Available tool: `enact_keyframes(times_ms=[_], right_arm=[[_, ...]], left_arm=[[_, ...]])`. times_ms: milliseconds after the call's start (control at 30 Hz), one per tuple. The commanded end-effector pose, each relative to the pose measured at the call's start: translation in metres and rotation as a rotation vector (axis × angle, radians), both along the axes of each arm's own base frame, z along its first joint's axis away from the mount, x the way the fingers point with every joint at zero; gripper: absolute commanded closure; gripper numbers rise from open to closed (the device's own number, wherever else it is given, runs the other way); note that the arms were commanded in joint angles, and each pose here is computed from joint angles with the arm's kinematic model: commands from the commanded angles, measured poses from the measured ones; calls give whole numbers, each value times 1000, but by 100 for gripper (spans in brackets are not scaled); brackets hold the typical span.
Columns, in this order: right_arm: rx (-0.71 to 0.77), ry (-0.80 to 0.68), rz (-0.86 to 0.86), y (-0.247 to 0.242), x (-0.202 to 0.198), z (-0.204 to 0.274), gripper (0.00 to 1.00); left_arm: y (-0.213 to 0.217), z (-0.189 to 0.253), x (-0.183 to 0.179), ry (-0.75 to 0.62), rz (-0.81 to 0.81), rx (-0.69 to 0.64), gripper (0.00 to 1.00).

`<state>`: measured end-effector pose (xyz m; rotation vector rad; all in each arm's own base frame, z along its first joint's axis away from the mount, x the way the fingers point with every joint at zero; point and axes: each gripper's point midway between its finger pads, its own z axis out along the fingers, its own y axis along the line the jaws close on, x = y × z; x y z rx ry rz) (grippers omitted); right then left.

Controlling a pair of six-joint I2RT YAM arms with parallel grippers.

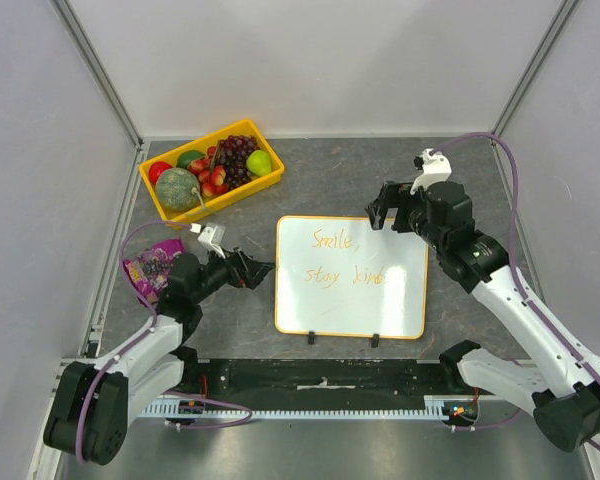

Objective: Write a sentence on the whiteboard
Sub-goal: Reset both arms

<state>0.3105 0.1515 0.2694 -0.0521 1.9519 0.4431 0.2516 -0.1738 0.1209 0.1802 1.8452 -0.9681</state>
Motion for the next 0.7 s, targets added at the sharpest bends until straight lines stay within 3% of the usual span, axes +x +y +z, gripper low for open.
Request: enact_keyframes(times_ms=[0, 433, 667], right_arm=[[5, -106, -26, 3, 5, 36, 2], [-113, -46, -110, -24, -23, 13, 2], [-154, -17, -160, -49, -44, -2, 2]], left_arm=[[10, 3, 8, -36, 74, 25, 2], [36, 18, 12, -68, 244, 13, 0], [42, 5, 0, 24, 288, -17, 0]])
